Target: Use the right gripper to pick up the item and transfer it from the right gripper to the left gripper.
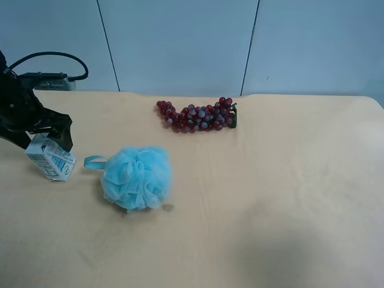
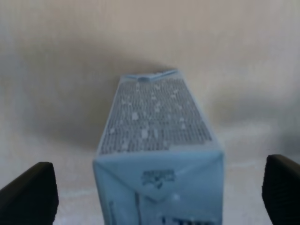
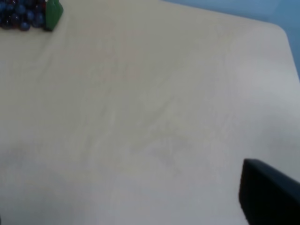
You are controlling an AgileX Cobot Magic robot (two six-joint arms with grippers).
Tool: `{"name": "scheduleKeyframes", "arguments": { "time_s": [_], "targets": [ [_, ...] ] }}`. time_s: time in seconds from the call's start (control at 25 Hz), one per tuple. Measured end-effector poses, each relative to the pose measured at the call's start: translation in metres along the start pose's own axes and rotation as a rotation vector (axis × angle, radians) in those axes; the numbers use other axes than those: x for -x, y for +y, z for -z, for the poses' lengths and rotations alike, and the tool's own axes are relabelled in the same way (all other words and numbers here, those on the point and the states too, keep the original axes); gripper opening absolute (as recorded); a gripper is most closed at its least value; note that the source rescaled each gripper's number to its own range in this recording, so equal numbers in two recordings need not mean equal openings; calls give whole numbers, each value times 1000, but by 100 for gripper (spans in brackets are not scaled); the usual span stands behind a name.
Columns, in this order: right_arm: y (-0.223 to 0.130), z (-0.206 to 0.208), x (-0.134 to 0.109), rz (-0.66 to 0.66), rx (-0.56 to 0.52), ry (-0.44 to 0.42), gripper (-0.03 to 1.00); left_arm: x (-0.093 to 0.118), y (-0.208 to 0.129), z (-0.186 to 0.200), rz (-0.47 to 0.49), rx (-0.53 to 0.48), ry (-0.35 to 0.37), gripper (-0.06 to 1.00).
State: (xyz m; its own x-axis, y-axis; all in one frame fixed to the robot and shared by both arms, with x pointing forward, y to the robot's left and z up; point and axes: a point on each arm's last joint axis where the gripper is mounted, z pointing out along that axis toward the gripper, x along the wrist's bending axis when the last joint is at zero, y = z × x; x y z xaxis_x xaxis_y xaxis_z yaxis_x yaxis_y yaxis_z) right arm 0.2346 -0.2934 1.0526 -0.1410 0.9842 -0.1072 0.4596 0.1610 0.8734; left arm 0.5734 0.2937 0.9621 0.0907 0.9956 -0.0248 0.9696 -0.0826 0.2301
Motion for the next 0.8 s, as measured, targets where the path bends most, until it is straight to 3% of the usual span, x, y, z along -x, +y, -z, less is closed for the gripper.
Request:
{"name": "scheduleKeyframes", "arguments": {
  "time_s": [0.4, 0.8],
  "targets": [
    [0, 0, 0, 0, 0, 0, 100, 4, -7, 71, -9, 184, 12, 77],
    [0, 0, 0, 0, 0, 0, 100, 9, -47, 182, -76, 523, 77, 77]
  ]
}}
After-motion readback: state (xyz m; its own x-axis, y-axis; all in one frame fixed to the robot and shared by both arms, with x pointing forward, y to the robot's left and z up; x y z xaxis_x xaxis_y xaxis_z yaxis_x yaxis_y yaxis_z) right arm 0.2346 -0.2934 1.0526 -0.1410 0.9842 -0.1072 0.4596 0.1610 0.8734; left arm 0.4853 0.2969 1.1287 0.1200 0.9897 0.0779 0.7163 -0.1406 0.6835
